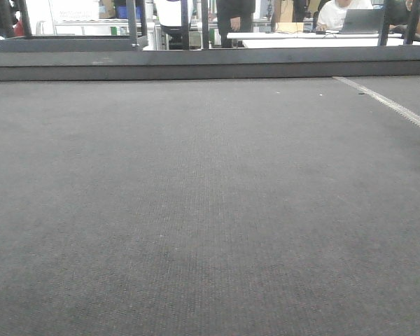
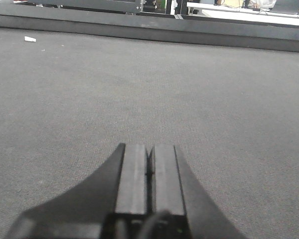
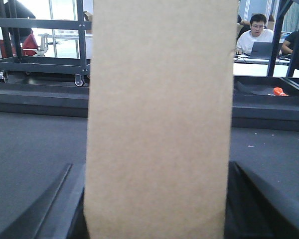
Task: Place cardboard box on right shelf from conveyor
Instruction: 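Raise the held box clear of the conveyor belt, then drive the base away from the conveyor holding the box in the right gripper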
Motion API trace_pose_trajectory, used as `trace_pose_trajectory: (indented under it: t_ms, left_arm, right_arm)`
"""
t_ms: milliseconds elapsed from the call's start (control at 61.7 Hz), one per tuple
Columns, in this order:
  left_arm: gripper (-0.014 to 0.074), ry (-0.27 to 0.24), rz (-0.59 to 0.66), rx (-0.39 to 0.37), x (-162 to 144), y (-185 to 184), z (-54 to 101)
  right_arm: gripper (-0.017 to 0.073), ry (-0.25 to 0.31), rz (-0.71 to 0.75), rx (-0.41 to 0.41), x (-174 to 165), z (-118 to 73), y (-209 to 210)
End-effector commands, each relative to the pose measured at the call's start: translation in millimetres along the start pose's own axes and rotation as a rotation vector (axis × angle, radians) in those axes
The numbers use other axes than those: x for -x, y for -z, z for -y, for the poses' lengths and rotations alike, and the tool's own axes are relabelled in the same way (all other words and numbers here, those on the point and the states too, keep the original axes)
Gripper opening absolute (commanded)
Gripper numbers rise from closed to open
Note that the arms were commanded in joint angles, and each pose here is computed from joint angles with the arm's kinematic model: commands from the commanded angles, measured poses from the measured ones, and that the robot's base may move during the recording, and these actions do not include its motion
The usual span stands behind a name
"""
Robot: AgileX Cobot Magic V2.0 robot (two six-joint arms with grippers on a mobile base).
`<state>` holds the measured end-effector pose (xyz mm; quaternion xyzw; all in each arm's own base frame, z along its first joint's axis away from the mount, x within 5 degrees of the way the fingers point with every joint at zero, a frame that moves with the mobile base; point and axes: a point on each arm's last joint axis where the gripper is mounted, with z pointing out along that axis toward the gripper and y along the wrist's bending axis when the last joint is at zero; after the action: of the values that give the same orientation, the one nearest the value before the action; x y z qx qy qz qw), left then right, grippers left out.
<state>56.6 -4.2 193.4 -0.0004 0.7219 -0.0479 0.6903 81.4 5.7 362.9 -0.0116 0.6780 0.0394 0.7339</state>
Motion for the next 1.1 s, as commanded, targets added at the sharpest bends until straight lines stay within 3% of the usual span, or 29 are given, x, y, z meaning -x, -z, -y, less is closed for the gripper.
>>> trace_pose_trajectory:
  t_ms: [0, 1086]
  left_arm:
    - [-0.0119, 0.005, 0.087, -0.003, 8.4, 1.0, 0.2]
    - [-0.0119, 0.004, 0.087, -0.003, 8.4, 1.0, 0.2]
  right_arm:
    - [0.0313, 0.007, 0.135, 0.003, 20.2, -0.6, 2.3]
    - [0.0313, 0.006, 0.132, 0.002, 19.9, -0.6, 2.3]
